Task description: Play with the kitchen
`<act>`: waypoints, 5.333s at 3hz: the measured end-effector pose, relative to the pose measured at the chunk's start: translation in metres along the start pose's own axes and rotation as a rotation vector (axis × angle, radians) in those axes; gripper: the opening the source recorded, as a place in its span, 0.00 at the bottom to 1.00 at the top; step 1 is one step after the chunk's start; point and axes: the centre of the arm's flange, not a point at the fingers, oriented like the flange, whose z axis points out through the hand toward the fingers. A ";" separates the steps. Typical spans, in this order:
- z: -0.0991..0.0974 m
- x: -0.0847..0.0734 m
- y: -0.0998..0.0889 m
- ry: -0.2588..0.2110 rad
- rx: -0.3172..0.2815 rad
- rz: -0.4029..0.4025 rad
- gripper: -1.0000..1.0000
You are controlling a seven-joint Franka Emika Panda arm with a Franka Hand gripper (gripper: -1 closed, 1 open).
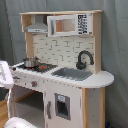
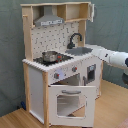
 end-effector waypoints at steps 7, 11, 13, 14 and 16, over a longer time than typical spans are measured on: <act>0.105 0.023 -0.068 0.162 0.824 -0.060 1.00; 0.167 0.053 -0.076 0.337 1.051 0.033 1.00; 0.168 0.084 -0.082 0.452 1.157 0.020 1.00; 0.179 0.085 -0.099 0.469 1.242 -0.011 1.00; 0.181 0.084 -0.103 0.461 1.257 -0.024 0.00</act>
